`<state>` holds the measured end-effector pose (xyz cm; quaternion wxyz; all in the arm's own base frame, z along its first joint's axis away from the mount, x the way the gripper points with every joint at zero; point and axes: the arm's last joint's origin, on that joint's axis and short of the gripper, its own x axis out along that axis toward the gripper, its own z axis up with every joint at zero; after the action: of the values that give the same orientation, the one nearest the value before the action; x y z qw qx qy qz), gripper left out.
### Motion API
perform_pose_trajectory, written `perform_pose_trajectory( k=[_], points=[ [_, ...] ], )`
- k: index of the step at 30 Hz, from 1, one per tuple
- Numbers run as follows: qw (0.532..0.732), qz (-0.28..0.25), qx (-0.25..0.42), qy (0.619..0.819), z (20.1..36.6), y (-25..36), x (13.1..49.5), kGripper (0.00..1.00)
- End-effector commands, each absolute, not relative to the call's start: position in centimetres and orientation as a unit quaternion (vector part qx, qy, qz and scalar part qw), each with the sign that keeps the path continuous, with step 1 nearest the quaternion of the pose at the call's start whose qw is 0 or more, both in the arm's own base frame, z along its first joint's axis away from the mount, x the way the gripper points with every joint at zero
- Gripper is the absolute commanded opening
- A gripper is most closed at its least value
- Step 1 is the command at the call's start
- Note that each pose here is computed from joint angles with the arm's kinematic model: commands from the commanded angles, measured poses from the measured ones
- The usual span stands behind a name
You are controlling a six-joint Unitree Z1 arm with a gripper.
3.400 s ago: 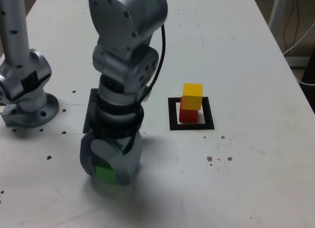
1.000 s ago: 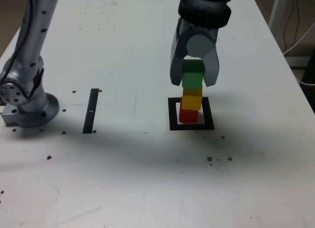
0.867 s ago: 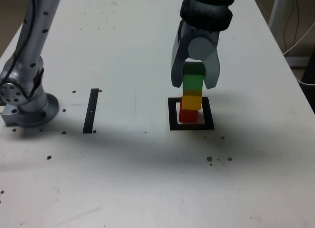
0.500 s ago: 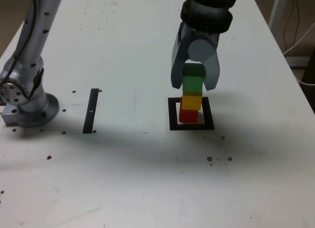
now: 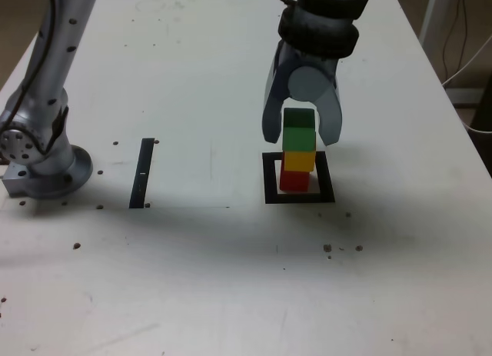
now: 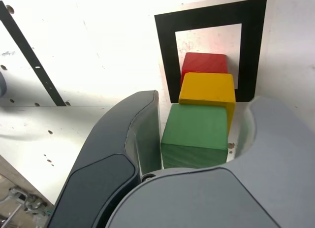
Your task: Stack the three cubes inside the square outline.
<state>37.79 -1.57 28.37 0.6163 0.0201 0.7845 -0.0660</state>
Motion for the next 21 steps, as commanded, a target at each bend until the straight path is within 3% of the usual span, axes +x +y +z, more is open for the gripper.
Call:
perform_pose_trajectory(
  k=[1, 9, 13, 21],
  points=[
    [0.614, -0.066, 0.02, 0.787, 28.2, -1.5, 37.8, 0.83],
    [0.621, -0.062, 0.027, 0.781, 29.1, -1.4, 37.4, 0.93],
    [0.635, -0.056, 0.035, 0.77, 30.6, -1.3, 36.6, 0.99],
    [0.658, -0.048, 0.044, 0.75, 33.6, -1.1, 34.7, 0.99]
  ],
)
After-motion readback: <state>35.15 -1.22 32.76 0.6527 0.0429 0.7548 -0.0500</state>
